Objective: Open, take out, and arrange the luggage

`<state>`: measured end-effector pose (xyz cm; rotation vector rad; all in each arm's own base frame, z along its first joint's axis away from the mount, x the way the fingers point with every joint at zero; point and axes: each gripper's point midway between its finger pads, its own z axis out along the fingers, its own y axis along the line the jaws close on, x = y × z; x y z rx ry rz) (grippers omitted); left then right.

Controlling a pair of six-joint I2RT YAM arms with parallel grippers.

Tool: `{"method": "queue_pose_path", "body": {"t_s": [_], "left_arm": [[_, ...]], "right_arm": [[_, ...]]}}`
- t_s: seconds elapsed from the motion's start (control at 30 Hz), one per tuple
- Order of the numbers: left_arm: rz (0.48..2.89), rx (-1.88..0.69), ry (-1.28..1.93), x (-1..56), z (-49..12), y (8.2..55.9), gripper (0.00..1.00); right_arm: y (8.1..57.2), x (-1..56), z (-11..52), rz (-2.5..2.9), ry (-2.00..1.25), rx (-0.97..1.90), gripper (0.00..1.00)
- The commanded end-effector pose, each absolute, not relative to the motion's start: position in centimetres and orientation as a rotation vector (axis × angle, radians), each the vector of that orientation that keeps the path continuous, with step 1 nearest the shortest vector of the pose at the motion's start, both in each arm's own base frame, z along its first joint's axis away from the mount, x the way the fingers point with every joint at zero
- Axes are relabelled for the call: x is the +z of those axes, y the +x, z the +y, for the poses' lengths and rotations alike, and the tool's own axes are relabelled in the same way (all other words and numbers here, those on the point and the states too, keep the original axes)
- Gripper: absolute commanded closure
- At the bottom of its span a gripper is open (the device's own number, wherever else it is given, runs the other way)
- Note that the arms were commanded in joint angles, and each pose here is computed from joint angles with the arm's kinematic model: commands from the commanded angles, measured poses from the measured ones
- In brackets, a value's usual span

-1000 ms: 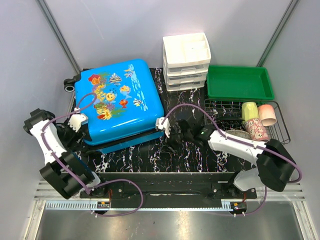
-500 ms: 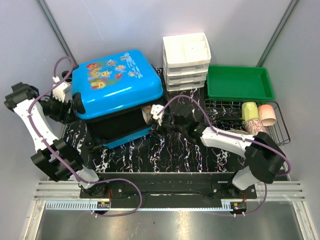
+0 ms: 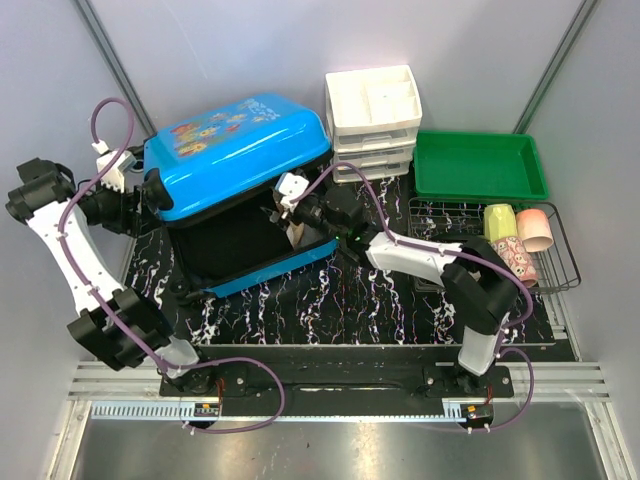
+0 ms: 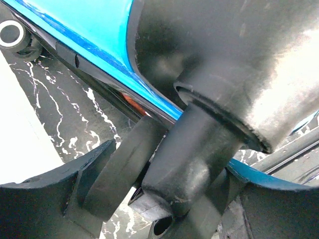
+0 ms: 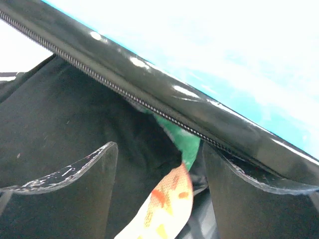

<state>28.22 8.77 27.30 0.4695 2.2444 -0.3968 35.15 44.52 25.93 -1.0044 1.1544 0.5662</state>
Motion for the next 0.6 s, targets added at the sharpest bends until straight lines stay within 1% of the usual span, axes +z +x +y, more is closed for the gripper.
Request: {"method": "queue_pose_path", "body": {"t_s": [0.0, 0.03, 0.07, 0.1, 0.17, 0.2, 0.23, 0.3, 0.33, 0.43, 0.5, 0.57], "left_arm": [[2.08, -0.417, 0.291, 31.9, 7.3, 28.2, 0.41], [2.057, -0.392, 0.272, 32.5, 7.5, 28.3, 0.33], [2.039, -0.371, 0.234, 33.2, 7.5, 28.2, 0.02], [1.993, -0.307, 0.257, 34.0, 8.0, 28.5, 0.01], [1.89, -0.174, 0.31, 36.9, 7.1, 27.4, 0.01], [1.811, -0.08, 0.343, 37.9, 7.8, 28.1, 0.01], [1.723, 0.029, 0.379, 40.2, 6.9, 26.7, 0.01], [1.603, 0.15, 0.44, 42.2, 6.7, 26.5, 0.01], [1.553, 0.17, 0.492, 43.1, 5.4, 25.6, 0.01], [1.514, 0.175, 0.637, 42.6, 3.5, 25.2, 0.01], [1.521, 0.161, 0.67, 41.7, 2.7, 25.5, 0.01], [1.528, 0.201, 0.698, 41.1, 2.9, 26.1, 0.01]], "right_arm": [[36.7, 33.9, 44.7, 0.946, -0.828, 0.497, 0.22], [36.9, 34.3, 44.7, 0.936, -0.814, 0.492, 0.22], [36.9, 35.2, 44.7, 0.912, -0.8, 0.493, 0.21], [37.1, 35.1, 45.0, 0.909, -0.799, 0.485, 0.21], [37.7, 36.1, 45.0, 0.893, -0.775, 0.471, 0.21], [38.0, 35.8, 45.1, 0.894, -0.772, 0.46, 0.21], [38.3, 35.9, 45.1, 0.895, -0.761, 0.451, 0.2], [38.6, 36.4, 45.5, 0.878, -0.753, 0.447, 0.2], [38.7, 36.5, 45.6, 0.875, -0.75, 0.448, 0.2], [39.0, 37.0, 46.0, 0.864, -0.739, 0.455, 0.2], [39.3, 37.4, 46.3, 0.857, -0.729, 0.453, 0.2], [39.4, 38.3, 46.4, 0.841, -0.717, 0.454, 0.2]]}}
